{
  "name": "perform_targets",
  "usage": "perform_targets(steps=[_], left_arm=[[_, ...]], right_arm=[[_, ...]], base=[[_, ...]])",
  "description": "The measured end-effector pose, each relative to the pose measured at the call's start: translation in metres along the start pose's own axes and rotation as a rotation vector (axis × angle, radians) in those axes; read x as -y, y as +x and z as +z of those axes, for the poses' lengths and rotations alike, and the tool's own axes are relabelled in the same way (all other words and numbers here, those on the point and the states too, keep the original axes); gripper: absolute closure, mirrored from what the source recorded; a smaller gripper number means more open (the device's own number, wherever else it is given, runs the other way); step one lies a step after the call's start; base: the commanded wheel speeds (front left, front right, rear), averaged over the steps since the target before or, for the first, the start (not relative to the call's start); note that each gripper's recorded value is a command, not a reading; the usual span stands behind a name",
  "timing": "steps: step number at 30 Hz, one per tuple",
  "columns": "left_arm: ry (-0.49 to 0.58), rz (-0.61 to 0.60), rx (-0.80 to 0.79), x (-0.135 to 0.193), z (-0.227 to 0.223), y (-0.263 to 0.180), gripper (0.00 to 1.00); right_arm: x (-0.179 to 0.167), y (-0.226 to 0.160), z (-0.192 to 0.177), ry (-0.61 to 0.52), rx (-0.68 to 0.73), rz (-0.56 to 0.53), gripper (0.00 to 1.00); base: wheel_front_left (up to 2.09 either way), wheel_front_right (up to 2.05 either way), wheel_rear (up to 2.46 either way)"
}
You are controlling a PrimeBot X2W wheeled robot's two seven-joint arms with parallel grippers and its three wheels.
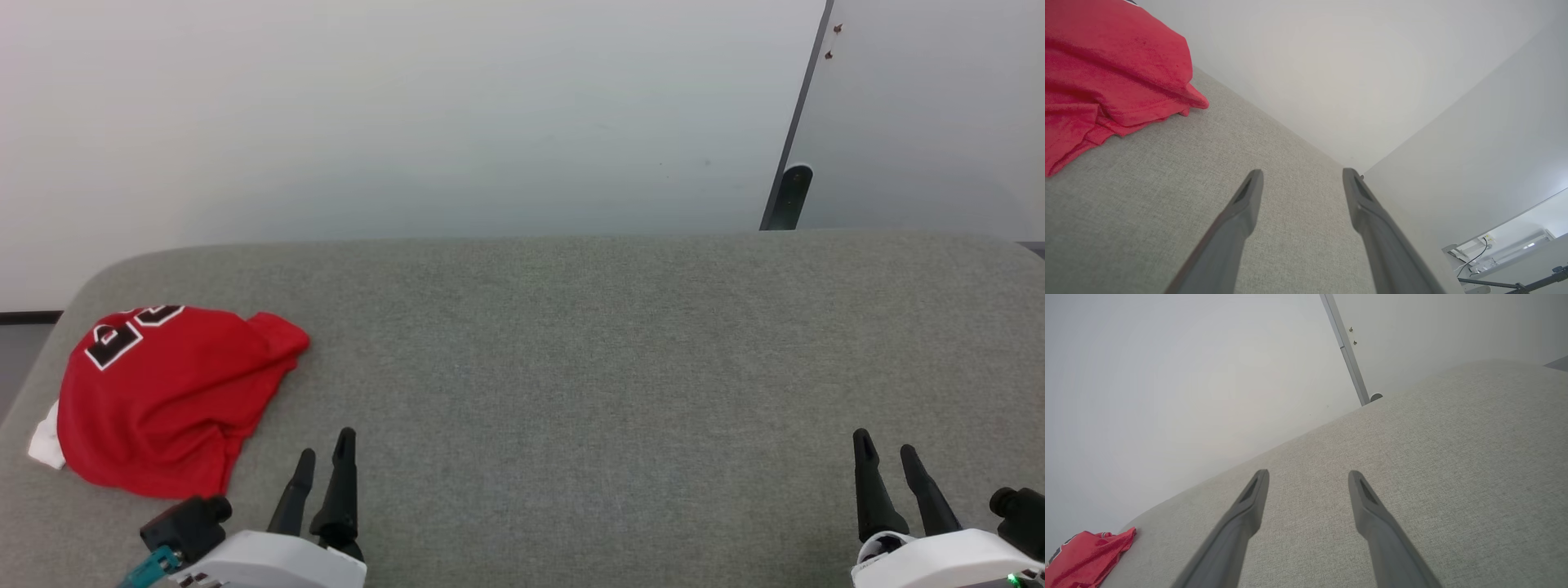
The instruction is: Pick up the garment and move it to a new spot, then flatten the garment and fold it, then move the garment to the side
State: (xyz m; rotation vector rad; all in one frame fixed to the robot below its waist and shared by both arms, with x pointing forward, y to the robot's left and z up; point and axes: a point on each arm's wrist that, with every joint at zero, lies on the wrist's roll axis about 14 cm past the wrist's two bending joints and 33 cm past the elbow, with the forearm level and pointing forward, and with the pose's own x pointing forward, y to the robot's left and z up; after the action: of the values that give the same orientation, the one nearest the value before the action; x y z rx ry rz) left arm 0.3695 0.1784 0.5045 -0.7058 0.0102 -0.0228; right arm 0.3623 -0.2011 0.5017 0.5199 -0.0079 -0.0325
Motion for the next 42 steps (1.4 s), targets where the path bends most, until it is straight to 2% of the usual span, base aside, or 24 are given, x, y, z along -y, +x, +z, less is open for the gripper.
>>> perform_targets(steps=[16, 42], left_arm=[[0.217, -0.072, 0.06, 0.018, 0.012, -0.003, 0.0], [0.5, -0.17, 0.136, 0.044, 0.024, -0.008, 0.0]], right_arm=[[-0.005, -0.003, 0.009, -0.189, 0.04, 0.026, 0.0], [-0.015, -0.009, 0.02, -0.428, 0.1, 0.071, 0.0]], base=[[0.0, 0.0, 0.0], [0.0, 0.0, 0.0]])
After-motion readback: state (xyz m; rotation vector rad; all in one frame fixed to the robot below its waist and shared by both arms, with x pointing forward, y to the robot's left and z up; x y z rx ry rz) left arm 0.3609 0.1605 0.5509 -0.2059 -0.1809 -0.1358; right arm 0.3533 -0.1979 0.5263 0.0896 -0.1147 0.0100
